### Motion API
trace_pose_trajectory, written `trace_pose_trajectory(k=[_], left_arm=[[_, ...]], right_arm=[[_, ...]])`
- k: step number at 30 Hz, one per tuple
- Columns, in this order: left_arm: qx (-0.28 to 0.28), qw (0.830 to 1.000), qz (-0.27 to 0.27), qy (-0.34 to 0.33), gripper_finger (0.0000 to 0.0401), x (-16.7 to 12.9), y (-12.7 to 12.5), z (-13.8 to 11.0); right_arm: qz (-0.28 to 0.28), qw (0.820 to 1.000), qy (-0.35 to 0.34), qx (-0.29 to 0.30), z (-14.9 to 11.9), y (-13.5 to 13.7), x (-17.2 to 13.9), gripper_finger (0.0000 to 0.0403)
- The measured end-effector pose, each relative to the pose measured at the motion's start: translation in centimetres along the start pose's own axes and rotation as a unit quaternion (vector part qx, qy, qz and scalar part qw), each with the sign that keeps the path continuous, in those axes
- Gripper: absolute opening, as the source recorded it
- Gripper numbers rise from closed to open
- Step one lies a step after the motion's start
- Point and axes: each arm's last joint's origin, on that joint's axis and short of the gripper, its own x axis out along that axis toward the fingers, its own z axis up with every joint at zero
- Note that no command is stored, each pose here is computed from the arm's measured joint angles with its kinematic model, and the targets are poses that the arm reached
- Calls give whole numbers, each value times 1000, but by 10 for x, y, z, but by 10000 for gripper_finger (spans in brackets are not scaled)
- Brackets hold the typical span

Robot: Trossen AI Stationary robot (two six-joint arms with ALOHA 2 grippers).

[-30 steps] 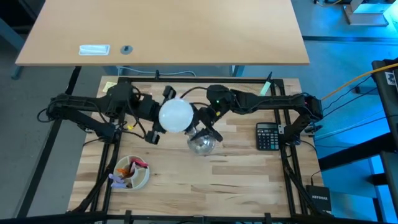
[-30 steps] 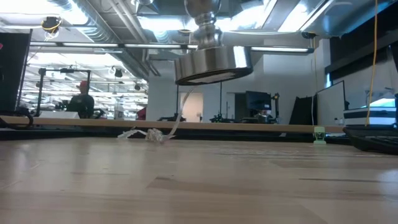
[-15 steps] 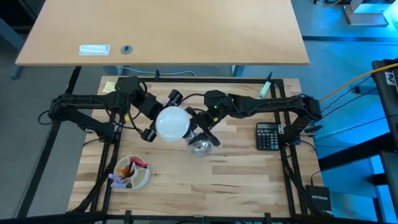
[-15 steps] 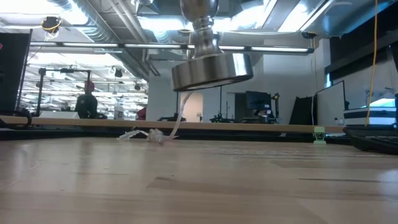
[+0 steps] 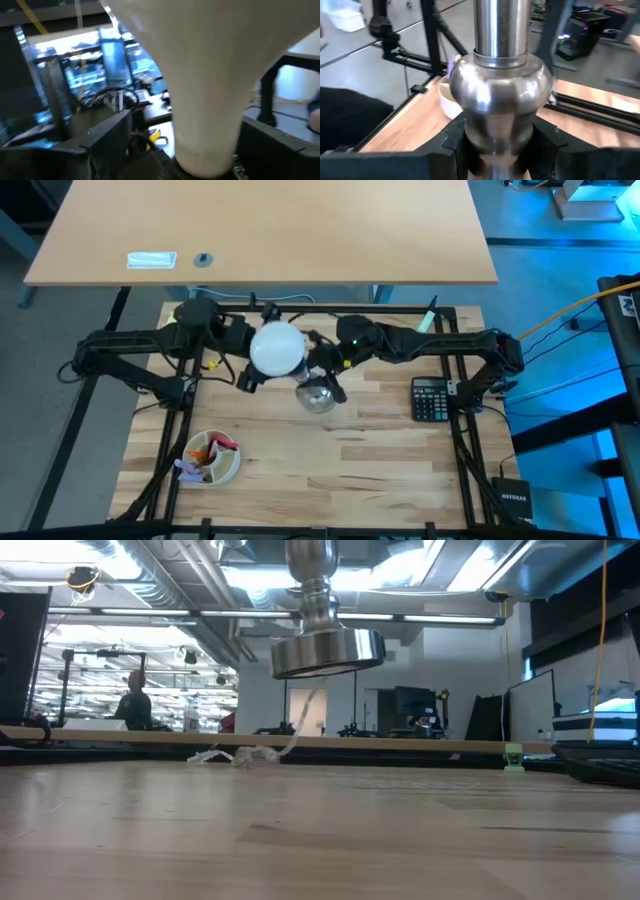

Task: Screw lightbulb
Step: Insert the white lightbulb on the silver lamp

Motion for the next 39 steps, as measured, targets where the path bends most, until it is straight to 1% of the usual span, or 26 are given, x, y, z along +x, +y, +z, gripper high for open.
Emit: trace_pose_trajectory(k=[4, 7, 11, 14, 15, 18, 22, 24, 26, 29, 31, 32, 36, 37, 39], left_arm=[[-5, 998, 62, 21, 318, -10, 1, 5], [-1, 991, 128, 36, 319, -17, 2, 10], [21, 973, 221, 57, 319, -25, 0, 16], [33, 958, 273, 78, 319, -31, -4, 18], [36, 955, 281, 87, 319, -32, -6, 18], [28, 958, 274, 85, 320, -32, -11, 20], [42, 959, 266, 88, 320, -31, -13, 20], [30, 959, 268, 87, 320, -31, -14, 20], [27, 955, 278, 101, 320, -30, -17, 18], [41, 939, 316, 132, 320, -20, -25, 10], [58, 923, 350, 148, 320, -10, -33, 5], [61, 913, 375, 148, 320, -5, -36, 3], [52, 867, 482, 117, 320, 13, -49, 4], [54, 861, 494, 109, 320, 18, -51, 4], [61, 854, 508, 90, 320, 28, -54, 3]], right_arm=[[-44, 999, 6, 5, 4, -9, -14, 139], [-71, 997, 11, 10, 5, -15, -23, 139], [-96, 995, 8, 14, 6, -25, -33, 139], [-107, 994, 10, 16, 4, -32, -38, 139], [-109, 994, 12, 17, 4, -33, -39, 139], [-114, 993, 19, 21, 1, -37, -41, 139], [-120, 992, 25, 12, 0, -40, -43, 139], [-125, 992, 26, 13, -1, -43, -45, 139], [-132, 991, 27, 15, -2, -46, -47, 139], [-160, 986, 33, 13, -3, -52, -50, 139], [-174, 984, 34, 3, -4, -55, -51, 139], [-180, 983, 28, 0, -4, -58, -51, 139], [-188, 982, 17, -10, -3, -60, -49, 139], [-192, 981, 17, -16, -3, -61, -48, 139], [-194, 981, 15, -20, -4, -62, -45, 139]])
